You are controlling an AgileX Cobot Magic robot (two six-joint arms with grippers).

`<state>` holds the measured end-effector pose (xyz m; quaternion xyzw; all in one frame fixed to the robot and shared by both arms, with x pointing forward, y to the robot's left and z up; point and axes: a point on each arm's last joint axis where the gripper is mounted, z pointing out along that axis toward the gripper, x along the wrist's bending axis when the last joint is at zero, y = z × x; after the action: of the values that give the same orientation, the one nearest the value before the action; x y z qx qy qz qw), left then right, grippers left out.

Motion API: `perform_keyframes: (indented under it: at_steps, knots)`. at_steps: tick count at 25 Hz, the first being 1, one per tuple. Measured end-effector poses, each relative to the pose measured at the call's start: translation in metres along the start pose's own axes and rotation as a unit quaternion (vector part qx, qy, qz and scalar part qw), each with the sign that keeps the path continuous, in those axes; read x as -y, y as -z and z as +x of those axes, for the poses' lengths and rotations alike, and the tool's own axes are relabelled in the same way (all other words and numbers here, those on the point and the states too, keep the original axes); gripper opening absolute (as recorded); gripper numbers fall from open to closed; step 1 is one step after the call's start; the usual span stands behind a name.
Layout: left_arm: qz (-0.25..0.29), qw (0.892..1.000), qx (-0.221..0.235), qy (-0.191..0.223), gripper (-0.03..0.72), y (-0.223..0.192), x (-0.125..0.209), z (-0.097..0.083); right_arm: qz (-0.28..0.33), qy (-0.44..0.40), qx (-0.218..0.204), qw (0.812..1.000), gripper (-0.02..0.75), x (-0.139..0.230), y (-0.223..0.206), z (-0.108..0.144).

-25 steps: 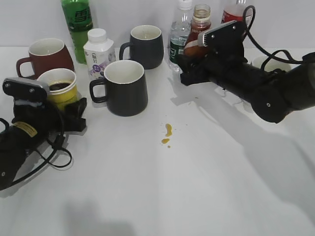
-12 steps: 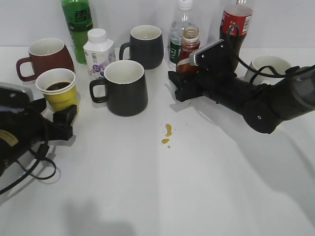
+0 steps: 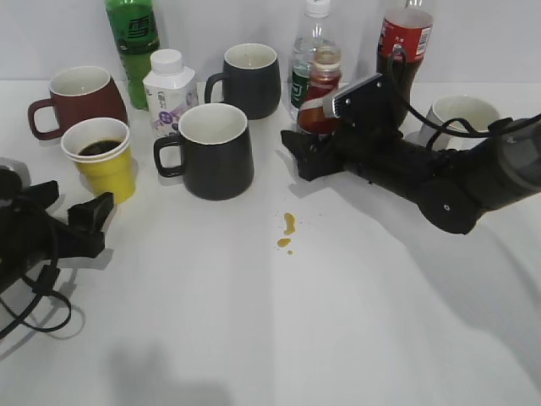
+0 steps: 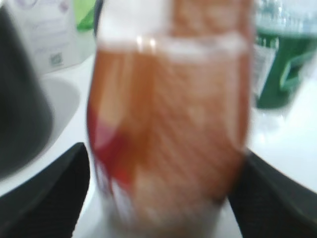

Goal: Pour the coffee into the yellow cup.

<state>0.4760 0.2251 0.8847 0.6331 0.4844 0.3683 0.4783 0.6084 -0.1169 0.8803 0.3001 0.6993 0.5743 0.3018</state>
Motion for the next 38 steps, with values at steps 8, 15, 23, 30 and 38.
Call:
perform_keyframes:
  at_steps: [8,15,23,30,38]
  knots:
    - [-0.017,1.0,0.0,0.002,0.615,0.02,-0.01,0.001,0.032,-0.018,0.004,0.999,0.621,0.007,0.021,0.006]
    - [0.0,1.0,0.001,0.024,0.612,0.03,-0.02,0.002,0.042,-0.04,0.032,0.998,0.621,-0.001,0.049,0.008]
    - [0.063,0.993,0.0,0.101,0.594,0.05,-0.036,0.002,0.125,-0.055,0.028,0.99,0.599,-0.006,0.083,0.016]
    - [0.213,0.969,0.001,0.127,0.59,0.057,-0.07,-0.003,0.219,-0.09,0.023,0.971,0.582,-0.038,0.11,0.019]
    - [0.422,0.9,0.015,0.107,0.585,0.105,-0.111,-0.009,0.222,-0.131,0.117,0.959,0.575,-0.095,0.163,0.012]
